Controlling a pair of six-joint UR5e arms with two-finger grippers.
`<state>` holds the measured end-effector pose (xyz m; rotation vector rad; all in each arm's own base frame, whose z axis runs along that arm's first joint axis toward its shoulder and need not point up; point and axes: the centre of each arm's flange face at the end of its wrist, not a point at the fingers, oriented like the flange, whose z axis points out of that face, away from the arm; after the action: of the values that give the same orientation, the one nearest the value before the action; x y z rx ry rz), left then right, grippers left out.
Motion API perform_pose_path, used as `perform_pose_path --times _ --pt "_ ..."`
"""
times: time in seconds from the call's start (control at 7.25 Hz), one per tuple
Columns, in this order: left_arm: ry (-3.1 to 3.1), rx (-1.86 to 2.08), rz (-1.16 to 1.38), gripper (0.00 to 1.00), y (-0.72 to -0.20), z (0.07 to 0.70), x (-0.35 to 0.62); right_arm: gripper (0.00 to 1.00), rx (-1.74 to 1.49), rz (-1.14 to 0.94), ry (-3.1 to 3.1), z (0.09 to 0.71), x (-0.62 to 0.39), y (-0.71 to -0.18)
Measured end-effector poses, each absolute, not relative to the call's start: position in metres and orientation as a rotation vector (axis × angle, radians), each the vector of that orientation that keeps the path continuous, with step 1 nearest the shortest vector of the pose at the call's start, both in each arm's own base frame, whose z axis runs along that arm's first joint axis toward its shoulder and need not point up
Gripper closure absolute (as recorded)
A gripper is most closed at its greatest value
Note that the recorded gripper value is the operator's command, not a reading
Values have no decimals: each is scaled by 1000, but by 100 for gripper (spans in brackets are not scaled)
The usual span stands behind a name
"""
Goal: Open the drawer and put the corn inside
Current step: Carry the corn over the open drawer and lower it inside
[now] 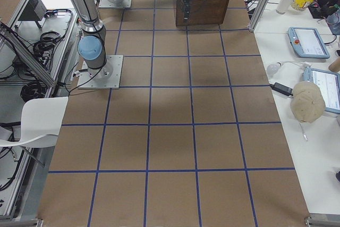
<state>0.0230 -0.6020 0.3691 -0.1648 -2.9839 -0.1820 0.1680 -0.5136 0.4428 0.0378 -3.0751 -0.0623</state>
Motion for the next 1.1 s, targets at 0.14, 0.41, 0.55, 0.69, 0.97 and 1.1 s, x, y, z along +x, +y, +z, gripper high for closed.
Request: perform_pose_path --times 0.14,0.41,0.55,0.69,0.97,1.1 --pt "-2978 -148 -203 100 -602 360 22 0 38 -62 -3075 443 168 -514" --pt "-2957 -85 -220 98 -606 346 21 0 38 -61 -3074 443 168 -513" --pt "-2954 -70 -215 97 -610 339 22 0 38 -61 -3074 443 168 -513" --pt "-2952 -64 -216 58 -615 330 23 0 38 -60 -3074 443 168 -513" --pt "-2949 -60 -223 0 -618 322 23 0 38 -61 -3074 443 168 -513" --pt "-2950 -59 -219 0 -618 324 24 0 38 -61 -3074 443 168 -514"
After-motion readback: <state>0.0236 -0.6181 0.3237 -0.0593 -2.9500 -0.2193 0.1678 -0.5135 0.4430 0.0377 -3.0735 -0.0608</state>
